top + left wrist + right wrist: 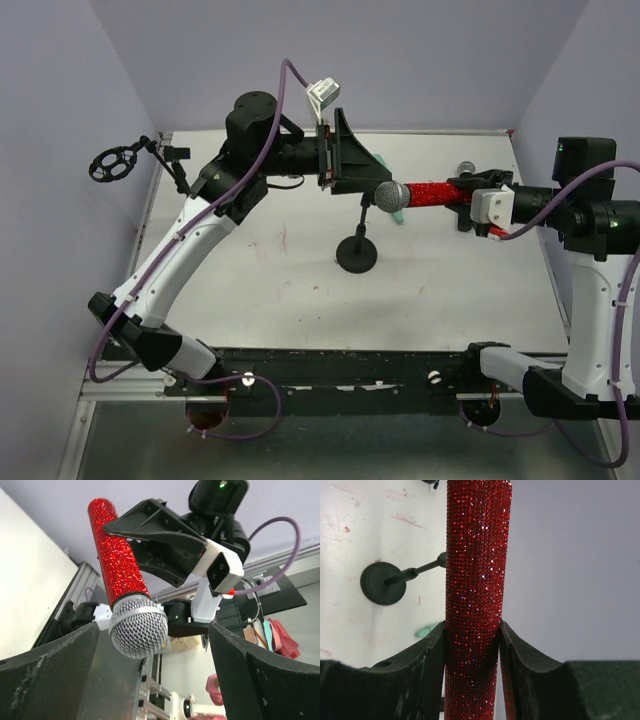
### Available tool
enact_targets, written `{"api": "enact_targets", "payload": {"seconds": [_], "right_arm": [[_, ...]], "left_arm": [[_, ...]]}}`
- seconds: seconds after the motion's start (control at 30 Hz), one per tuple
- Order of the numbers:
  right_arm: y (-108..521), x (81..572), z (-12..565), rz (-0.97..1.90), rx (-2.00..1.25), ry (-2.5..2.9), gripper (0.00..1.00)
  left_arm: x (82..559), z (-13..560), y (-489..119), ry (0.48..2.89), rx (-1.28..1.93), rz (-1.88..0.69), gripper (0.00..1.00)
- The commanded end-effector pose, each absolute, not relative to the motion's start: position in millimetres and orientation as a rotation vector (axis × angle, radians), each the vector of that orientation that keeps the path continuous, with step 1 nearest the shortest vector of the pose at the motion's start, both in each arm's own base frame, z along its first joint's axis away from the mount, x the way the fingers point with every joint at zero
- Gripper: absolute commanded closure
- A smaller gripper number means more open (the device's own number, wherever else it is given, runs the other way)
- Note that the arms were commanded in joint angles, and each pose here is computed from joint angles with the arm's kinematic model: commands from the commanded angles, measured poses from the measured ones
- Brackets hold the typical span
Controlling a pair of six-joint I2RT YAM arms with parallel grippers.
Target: Attach the microphones to the stand
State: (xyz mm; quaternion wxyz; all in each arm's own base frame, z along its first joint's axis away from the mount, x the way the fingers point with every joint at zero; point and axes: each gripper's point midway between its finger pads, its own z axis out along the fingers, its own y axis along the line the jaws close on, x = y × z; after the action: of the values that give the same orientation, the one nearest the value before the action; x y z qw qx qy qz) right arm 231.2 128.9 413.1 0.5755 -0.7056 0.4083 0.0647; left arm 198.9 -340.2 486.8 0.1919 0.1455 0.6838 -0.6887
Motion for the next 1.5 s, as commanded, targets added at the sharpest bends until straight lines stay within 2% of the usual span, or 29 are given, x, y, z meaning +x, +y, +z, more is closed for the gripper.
{"api": "enact_targets", "payload": {"seconds": [0.0, 0.43, 0.9, 1.37, 1.43, 1.47], "right_arm": [[133, 213, 419, 0.138, -1.693, 0.885, 0.95], [136, 212, 415, 0.103, -1.733, 0.791, 0.93], [157, 192, 395, 0.197, -1.778, 0.665, 0.9], [158, 192, 393, 0.187, -1.787, 0.641, 0.9], [159, 191, 393, 0.19, -1.786, 0.638, 0.89], [158, 191, 392, 0.186, -1.789, 0.639, 0.88]], "left_arm": [[191, 460, -361, 2.109, 0.468, -1.887, 0.03], [177, 449, -393, 2.167, 0.577, -1.945, 0.14], [178, 434, -410, 2.241, 0.583, -1.971, 0.16], [164, 423, -414, 2.293, 0.627, -1.985, 0.34], [162, 423, -415, 2.29, 0.636, -1.999, 0.44], [161, 423, -416, 2.29, 0.64, -2.005, 0.53]]}}
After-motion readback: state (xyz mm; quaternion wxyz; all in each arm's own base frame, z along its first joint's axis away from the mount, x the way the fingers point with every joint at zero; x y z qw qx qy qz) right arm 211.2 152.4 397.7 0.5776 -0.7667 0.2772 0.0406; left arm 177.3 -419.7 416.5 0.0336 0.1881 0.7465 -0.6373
